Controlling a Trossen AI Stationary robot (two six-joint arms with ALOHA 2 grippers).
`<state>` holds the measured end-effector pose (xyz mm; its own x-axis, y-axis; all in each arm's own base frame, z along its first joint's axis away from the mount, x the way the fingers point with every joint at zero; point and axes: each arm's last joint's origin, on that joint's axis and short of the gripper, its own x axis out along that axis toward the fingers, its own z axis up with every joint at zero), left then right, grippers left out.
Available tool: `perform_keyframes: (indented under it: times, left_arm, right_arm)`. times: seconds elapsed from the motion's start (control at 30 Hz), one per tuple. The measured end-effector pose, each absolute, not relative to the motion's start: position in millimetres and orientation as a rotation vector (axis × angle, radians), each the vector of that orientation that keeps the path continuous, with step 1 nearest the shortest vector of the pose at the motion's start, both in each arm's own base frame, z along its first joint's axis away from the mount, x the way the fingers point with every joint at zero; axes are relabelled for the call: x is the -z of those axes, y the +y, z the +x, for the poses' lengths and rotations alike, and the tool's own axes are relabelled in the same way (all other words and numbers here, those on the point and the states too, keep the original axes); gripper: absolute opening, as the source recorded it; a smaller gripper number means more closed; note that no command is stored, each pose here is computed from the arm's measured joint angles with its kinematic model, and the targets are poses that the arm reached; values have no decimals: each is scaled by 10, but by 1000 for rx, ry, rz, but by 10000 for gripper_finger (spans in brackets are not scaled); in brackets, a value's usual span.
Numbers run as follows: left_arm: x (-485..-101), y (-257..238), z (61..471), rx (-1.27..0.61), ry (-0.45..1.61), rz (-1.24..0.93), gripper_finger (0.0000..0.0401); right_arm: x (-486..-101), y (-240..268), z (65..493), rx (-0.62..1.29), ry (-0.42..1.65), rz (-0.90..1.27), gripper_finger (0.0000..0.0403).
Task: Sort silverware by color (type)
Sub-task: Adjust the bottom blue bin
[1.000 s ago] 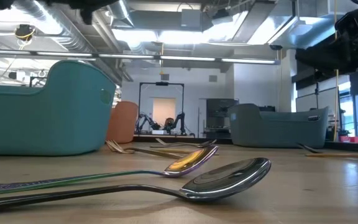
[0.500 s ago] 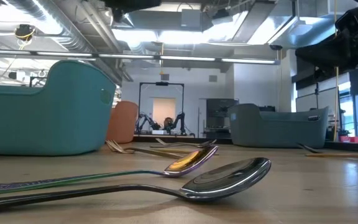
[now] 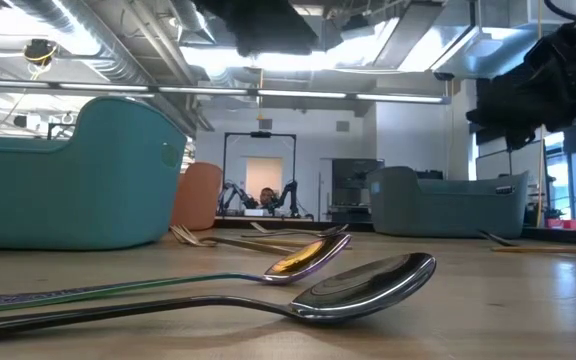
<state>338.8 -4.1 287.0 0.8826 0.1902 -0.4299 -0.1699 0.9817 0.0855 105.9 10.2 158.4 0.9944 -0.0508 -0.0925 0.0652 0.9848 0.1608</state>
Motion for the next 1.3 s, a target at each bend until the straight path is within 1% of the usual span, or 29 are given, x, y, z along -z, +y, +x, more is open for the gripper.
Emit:
perform_keyframes:
  times: [0.1, 0.23, 0.33, 0.47, 0.67, 0.73, 1.03, 1.3]
  left_arm:
    - [-2722, -37, 3518, -209, 473, 111, 166]
    - [-2503, -38, 3631, -277, 526, 151, 166]
    - [-2340, -49, 3675, -283, 585, 111, 166]
    - [-2185, -30, 3680, -205, 694, 15, 166]
    - [-2193, 7, 3660, -169, 855, -108, 166]
    - [-2130, 12, 3637, -169, 908, -120, 166]
    - [-1760, 2, 3726, -144, 1025, -115, 166]
    - [-1652, -8, 3729, -115, 1074, -129, 166]
  right_arm:
    - [-1566, 115, 1071, 22, 113, 164, 175]
    - [-1547, 126, 1079, -10, 137, 150, 187]
    - [-1542, 116, 1083, 24, 140, 106, 188]
    - [-1539, 106, 1084, 59, 141, 100, 189]
    - [-1535, 106, 1084, 59, 145, 99, 189]
    - [-1533, 106, 1086, 60, 147, 98, 189]
    - [-1530, 106, 1087, 61, 151, 96, 189]
    - [-1530, 104, 1087, 67, 150, 97, 189]
